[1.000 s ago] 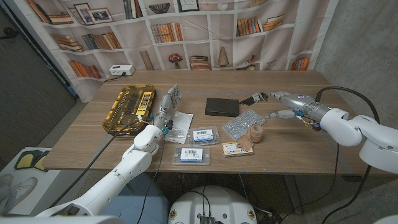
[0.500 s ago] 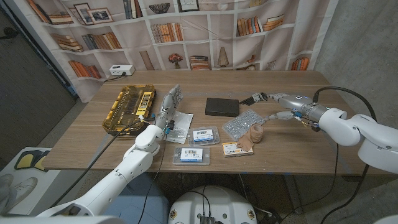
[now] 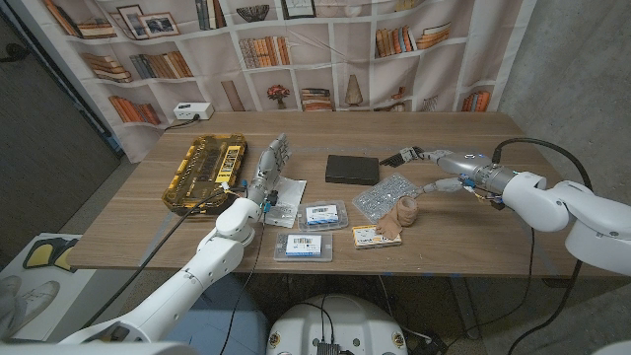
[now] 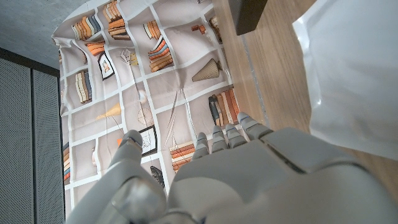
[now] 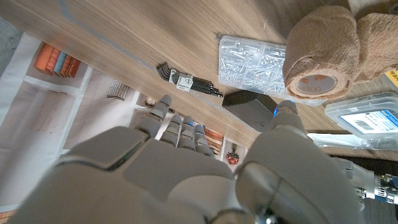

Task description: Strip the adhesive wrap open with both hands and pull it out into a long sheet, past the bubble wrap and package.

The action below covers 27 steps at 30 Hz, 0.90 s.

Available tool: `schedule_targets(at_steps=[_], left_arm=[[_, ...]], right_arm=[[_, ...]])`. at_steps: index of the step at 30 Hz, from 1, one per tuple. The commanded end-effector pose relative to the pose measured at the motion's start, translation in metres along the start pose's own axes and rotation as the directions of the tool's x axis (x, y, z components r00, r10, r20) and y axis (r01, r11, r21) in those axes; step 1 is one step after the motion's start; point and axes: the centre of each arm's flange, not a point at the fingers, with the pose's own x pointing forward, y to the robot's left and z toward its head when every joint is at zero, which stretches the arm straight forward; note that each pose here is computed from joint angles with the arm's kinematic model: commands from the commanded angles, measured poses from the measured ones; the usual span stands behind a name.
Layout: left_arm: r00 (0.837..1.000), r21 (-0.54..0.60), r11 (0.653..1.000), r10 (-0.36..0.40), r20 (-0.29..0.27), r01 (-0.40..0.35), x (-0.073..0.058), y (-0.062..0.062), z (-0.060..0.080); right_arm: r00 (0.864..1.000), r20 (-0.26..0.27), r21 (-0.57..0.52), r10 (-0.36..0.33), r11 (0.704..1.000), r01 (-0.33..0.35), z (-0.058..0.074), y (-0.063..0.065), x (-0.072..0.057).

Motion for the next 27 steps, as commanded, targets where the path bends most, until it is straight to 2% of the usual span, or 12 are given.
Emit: schedule_targets(at_steps=[1, 17, 21, 27], left_arm=[[1.000, 0.000, 1.000, -0.006, 0.005, 0.006, 0.000, 0.000, 0.001], [1.000, -0.005, 1.000, -0.006, -0.003, 0.006, -0.002, 0.002, -0.002], [1.000, -0.048, 0.999, -0.006, 0.011, 0.007, -0.003, 0.001, -0.002], [1.000, -0.038, 0.999, -0.014, 0.021, 0.015, -0.003, -0.001, 0.001]], right_arm=[[0.999, 0.019, 0.019, 0.040, 0.999, -0.040, 0.004, 0.000, 0.003], [0.997, 0.030, 0.011, 0.069, 0.998, -0.069, 0.011, 0.001, 0.005], [0.996, 0.029, 0.003, 0.080, 0.997, -0.080, 0.015, 0.003, 0.008], [0.995, 0.031, -0.004, 0.094, 0.996, -0.094, 0.018, 0.005, 0.011]])
